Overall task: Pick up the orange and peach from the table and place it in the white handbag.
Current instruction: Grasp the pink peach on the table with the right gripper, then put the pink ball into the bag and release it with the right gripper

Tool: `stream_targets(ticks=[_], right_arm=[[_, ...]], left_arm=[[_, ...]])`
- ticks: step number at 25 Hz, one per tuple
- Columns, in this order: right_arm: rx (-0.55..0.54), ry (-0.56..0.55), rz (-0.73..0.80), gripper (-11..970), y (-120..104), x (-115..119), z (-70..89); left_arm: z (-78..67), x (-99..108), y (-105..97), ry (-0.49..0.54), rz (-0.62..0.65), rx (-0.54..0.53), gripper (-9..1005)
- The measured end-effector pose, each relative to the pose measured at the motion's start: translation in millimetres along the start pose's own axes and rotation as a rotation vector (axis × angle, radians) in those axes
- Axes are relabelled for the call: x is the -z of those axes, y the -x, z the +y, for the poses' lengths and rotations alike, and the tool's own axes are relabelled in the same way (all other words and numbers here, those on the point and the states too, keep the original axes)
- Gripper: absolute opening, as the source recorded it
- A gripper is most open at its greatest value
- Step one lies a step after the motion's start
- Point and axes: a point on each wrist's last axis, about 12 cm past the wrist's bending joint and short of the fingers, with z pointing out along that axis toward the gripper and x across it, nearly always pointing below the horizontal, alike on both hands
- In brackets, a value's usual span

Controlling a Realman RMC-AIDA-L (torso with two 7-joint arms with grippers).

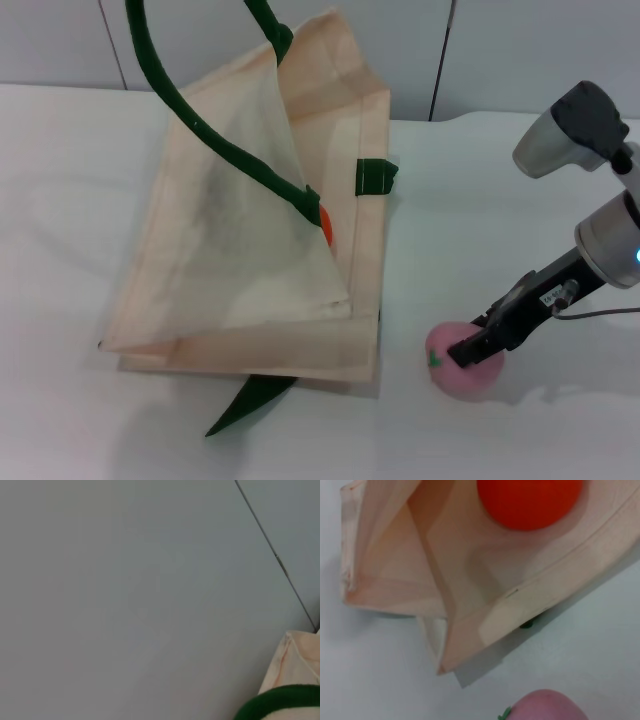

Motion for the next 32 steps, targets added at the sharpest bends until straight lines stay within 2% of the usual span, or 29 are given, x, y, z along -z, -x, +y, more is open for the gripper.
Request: stream_targets(ticks=[12,16,20,26,32], right_arm=[[0.004,-0.003,-0.011,444,2,2,0.3],[0.019,-0.023,-0.032,426,8,10,1.4],[0.032,-0.082,-0.082,427,16,27,2.2],[0.081,-0.157,-0.261,422,42,71,6.7],[0.118,-0.160,-0.366,418,68,72,11.4]], left_arm=[[-0.1,0,-2,-0.001,0.005,0.001,134],[-0.2,0,-6,-0.001,0.014,0.006,134],[-0.2,1,-8,0.002,0.015,0.008,134],[-1.2,0,-5,-0.003,0.008,0.002,134],[-9.8,-2,7,-0.025,-0.020,-0.030,134]])
